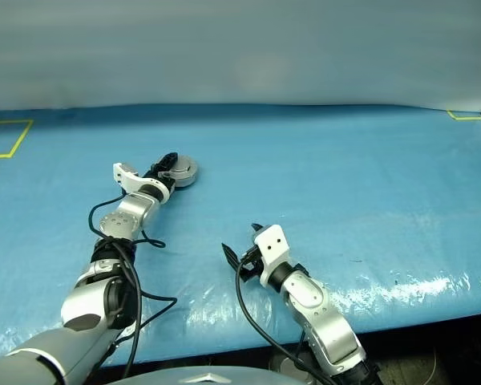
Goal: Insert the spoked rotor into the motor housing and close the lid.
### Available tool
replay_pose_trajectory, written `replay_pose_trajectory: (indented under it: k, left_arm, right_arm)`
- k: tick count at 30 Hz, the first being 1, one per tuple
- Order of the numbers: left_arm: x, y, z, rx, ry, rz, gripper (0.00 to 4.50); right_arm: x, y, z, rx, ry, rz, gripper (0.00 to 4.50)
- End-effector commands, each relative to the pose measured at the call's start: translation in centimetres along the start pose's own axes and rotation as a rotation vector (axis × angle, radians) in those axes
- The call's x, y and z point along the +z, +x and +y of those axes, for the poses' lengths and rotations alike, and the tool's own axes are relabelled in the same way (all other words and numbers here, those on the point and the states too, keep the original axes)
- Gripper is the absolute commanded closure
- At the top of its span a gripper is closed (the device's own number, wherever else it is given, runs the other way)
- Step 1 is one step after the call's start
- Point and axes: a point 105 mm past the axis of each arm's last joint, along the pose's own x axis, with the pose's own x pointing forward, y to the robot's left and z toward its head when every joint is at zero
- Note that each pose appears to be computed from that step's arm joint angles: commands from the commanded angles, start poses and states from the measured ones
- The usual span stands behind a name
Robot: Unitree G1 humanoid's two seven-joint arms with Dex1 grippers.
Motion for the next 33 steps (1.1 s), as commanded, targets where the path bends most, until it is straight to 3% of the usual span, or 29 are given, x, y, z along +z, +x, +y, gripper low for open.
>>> replay_pose_trajectory:
  k: [1,10,14,17,22,28,33]
  left_arm:
    - [-0.5,-2.8,3.1,0.080,-0.010,0.042,0.04]
    - [-3.0,-12.0,6.1,0.121,0.152,0.255,0.04]
    - [-4.4,-14.8,5.0,0.063,0.552,0.373,0.04]
    - [-5.1,-16.0,3.7,-0.042,0.932,0.329,0.04]
    - [-5.9,-17.2,3.9,-0.116,1.245,0.225,0.04]
    - [-4.6,-17.3,2.4,-0.123,1.378,-0.048,0.04]
    - [-5.0,-17.8,2.1,-0.152,1.355,-0.118,0.04]
  right_arm:
    - [1.1,-0.3,0.1,-0.008,-0.002,-0.032,0.00]
    - [0.4,-0.3,0.0,0.045,0.004,0.009,0.00]
    - [0.4,-0.4,-0.1,0.082,-0.033,0.006,0.00]
    - [0.7,-0.5,-0.5,0.075,-0.057,-0.025,0.00]
    - [0.4,-0.4,-2.0,-0.027,-0.160,-0.046,0.00]
    - [-0.1,-0.7,-2.4,-0.090,-0.123,-0.085,0.00]
    - [-0.8,-1.0,-2.3,-0.113,-0.096,-0.089,0.00]
